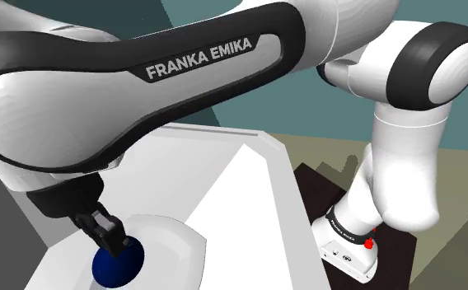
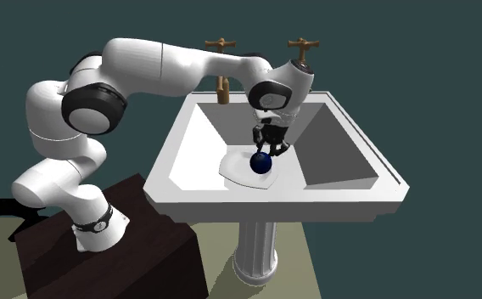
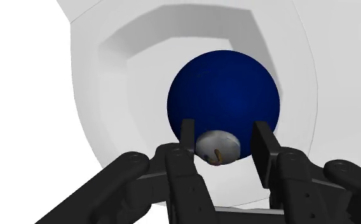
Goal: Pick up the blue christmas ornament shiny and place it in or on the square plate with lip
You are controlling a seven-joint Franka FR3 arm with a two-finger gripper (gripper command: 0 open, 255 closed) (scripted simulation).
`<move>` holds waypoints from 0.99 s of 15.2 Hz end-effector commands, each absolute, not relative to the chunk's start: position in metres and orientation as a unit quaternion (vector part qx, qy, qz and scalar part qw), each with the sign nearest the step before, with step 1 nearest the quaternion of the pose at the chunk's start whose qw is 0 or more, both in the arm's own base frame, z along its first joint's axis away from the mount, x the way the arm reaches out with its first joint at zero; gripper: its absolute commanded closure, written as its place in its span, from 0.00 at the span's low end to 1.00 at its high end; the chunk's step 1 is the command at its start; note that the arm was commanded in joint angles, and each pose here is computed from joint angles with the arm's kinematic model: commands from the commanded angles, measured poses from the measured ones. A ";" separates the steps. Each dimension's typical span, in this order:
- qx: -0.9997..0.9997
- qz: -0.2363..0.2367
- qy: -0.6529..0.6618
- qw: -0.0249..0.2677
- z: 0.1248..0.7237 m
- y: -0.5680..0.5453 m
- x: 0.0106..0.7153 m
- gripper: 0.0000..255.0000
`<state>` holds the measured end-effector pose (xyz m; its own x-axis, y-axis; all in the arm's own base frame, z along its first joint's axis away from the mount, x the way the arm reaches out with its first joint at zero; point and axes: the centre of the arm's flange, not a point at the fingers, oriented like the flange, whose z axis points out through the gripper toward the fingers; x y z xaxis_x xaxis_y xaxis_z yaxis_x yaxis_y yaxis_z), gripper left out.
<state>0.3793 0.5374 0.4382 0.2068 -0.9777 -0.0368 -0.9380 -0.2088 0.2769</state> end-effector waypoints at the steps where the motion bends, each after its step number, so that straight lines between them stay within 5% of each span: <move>1: 0.771 -0.103 -0.621 0.101 0.445 0.537 0.377 1.00; 6: 0.771 -0.103 -0.621 0.100 0.461 0.538 0.376 1.00; 7: 0.771 -0.103 -0.621 0.100 0.461 0.538 0.376 0.00; 8: 0.737 -0.216 -0.640 0.021 0.444 0.490 0.394 0.00; 9: 0.769 -0.122 -0.621 0.096 0.452 0.515 0.378 0.00; 10: 0.769 -0.122 -0.621 0.096 0.452 0.515 0.378 0.00; 14: 0.692 -0.284 -0.662 0.039 0.422 0.506 0.427 0.00; 15: 0.692 -0.284 -0.662 0.039 0.417 0.507 0.425 0.00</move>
